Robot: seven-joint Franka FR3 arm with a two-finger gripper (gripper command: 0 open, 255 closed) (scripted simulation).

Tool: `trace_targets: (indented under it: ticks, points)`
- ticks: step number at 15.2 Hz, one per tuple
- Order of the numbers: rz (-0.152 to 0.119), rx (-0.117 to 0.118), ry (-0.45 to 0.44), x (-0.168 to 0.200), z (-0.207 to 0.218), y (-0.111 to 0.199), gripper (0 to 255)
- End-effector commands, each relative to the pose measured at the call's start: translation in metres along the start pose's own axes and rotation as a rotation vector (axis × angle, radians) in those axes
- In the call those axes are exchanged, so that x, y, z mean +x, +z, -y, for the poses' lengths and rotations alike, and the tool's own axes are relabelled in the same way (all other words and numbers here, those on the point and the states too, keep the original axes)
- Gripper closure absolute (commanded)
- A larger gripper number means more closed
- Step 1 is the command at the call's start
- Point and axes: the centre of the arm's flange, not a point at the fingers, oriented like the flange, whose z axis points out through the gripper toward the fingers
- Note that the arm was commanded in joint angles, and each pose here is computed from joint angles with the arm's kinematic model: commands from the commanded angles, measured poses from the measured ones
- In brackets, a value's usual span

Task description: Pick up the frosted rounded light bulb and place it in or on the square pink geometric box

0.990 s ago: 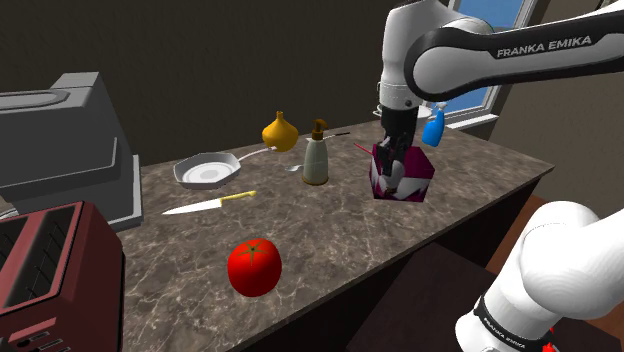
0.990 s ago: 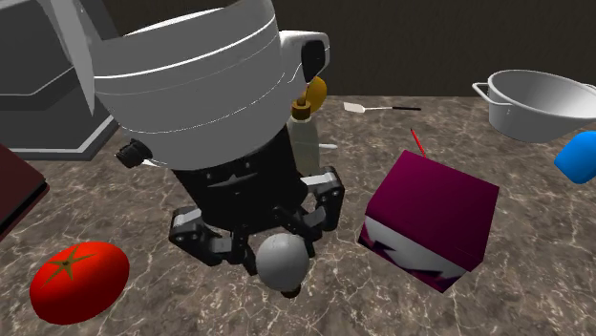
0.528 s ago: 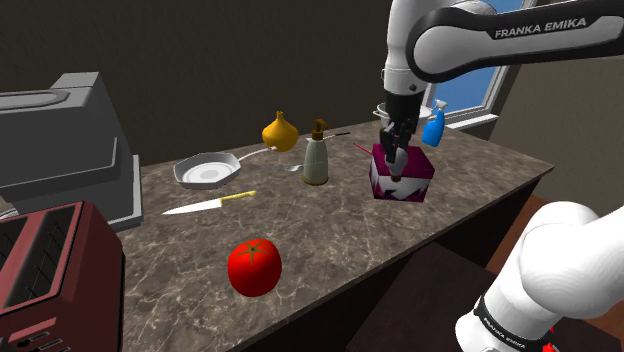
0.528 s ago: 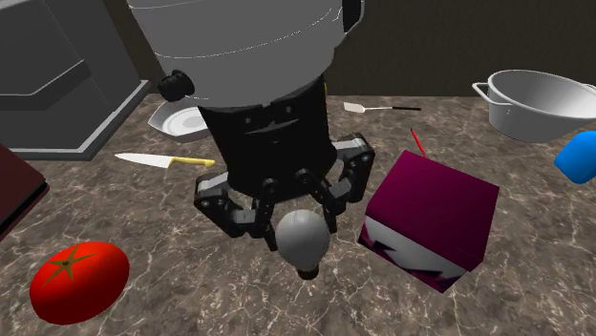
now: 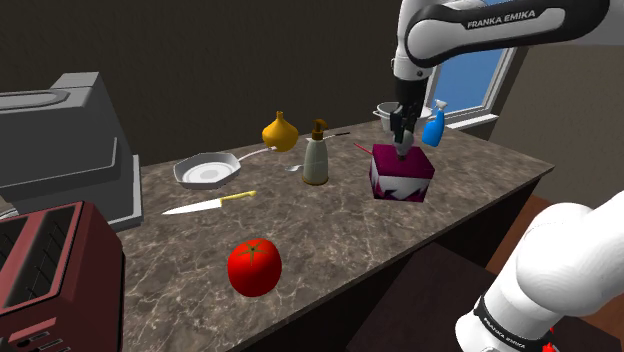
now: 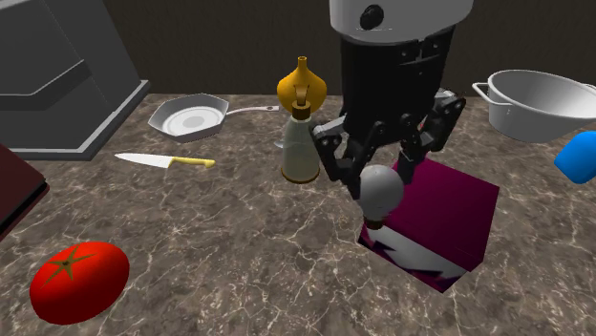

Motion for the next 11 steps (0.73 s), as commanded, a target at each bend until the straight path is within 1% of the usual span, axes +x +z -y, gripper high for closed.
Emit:
trace_targets:
  ticks: [1,11]
  points:
    - [0.000,-0.001,-0.001,0.010,-0.022,0.004,255]
    - [0.000,-0.001,-0.001,0.054,-0.146,0.012,255]
